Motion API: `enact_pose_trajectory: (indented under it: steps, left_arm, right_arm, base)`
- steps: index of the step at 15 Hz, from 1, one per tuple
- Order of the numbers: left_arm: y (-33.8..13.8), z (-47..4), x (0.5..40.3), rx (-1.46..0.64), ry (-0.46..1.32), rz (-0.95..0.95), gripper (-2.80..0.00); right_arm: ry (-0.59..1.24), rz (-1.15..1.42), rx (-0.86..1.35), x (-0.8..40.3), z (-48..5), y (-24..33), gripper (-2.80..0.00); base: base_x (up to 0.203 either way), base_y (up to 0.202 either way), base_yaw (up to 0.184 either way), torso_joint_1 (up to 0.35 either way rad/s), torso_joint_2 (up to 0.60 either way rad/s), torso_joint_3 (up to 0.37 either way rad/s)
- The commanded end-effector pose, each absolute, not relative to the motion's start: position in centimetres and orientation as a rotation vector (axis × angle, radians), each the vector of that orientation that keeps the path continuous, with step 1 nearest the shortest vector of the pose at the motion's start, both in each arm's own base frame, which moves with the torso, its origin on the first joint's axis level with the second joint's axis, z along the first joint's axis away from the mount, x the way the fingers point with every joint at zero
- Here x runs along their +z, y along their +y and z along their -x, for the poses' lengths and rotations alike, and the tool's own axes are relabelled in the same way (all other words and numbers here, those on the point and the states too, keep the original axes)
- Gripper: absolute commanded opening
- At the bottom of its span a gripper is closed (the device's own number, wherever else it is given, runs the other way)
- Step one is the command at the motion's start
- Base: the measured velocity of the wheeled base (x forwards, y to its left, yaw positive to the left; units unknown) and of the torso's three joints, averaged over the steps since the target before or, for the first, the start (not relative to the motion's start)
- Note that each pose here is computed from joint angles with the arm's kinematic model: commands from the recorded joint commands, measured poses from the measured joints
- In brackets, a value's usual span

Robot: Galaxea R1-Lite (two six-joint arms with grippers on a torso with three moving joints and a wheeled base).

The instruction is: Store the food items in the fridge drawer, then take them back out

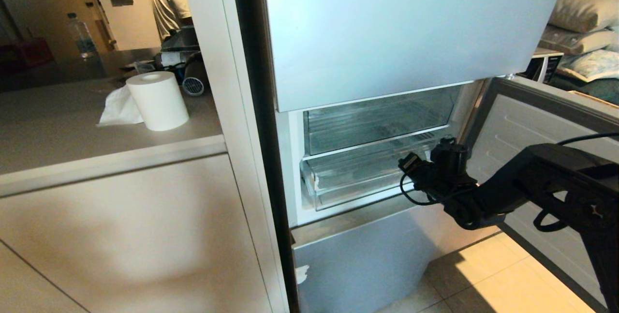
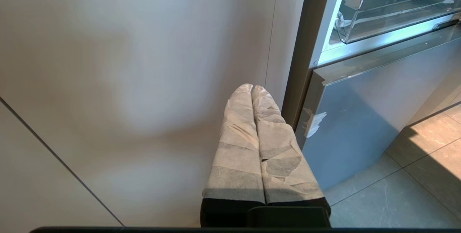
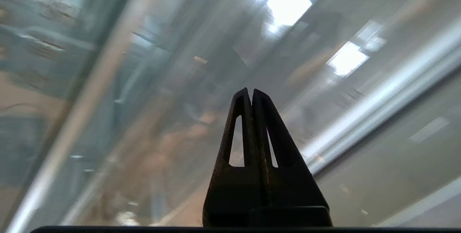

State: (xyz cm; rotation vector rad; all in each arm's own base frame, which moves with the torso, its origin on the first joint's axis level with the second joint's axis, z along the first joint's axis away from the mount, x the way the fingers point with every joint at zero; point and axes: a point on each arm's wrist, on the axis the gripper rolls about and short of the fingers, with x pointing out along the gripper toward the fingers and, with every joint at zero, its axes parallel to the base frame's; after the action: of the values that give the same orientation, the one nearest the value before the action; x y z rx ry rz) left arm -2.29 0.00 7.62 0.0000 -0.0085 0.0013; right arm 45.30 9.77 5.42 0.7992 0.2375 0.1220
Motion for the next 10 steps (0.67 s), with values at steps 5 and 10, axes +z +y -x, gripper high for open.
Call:
enact_pose_trajectory:
  steps: [5, 10]
  left_arm:
    - [0.0, 2.3, 7.6, 0.002, -0.006, 0.000, -2.80]
    - [0.0, 2.3, 7.6, 0.002, -0.006, 0.000, -2.80]
  right_arm:
    - [0.164, -0.818, 0.126, 5.0, -47.7, 10.2, -2.80]
    - [0.173, -0.811, 0.123, 8.2, -44.7, 9.5, -2.80]
  base:
    - [0.000, 0.000, 0.000, 0.000, 0.00, 0.000]
    - [0.000, 0.000, 0.000, 0.000, 0.00, 0.000]
